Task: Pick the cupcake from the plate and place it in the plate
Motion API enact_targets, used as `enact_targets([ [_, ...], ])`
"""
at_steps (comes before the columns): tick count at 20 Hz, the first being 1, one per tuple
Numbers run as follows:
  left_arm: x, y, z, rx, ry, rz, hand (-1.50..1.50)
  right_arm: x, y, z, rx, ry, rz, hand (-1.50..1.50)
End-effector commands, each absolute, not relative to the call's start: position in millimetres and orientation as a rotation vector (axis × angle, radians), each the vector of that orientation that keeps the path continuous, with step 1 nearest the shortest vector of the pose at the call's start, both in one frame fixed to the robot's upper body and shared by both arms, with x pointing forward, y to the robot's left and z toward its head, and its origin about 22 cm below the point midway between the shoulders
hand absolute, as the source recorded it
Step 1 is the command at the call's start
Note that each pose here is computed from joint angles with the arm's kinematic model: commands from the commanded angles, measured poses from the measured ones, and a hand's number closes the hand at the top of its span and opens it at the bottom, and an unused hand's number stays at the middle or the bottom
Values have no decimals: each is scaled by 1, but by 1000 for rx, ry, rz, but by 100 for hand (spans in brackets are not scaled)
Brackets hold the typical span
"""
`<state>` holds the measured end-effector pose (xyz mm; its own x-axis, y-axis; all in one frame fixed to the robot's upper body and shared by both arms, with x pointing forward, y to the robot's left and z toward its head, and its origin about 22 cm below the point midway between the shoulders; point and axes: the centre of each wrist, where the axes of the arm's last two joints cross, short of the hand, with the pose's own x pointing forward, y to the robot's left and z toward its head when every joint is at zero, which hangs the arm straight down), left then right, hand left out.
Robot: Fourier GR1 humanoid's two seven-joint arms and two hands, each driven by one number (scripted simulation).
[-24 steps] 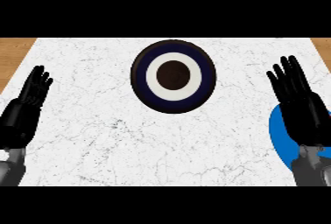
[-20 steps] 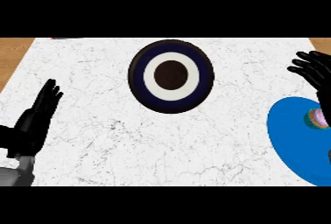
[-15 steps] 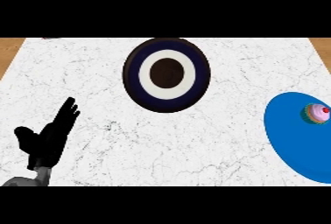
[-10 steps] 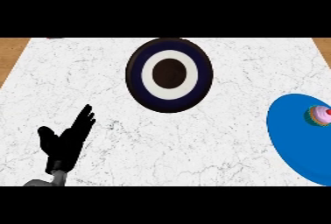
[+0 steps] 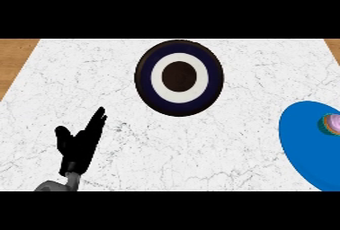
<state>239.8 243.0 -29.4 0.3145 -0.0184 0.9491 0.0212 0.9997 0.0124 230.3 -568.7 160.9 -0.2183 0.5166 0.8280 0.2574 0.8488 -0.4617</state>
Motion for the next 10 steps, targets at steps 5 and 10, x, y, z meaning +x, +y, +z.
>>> enact_targets([
  [5, 224, 225, -37, -47, -1191, -55, 0, 232, -577, 192, -598, -1482, 706, -150],
  [10, 236, 249, -18, -11, -1193, -26, 0, 257, -554, 178, -624, -1373, 844, -150],
])
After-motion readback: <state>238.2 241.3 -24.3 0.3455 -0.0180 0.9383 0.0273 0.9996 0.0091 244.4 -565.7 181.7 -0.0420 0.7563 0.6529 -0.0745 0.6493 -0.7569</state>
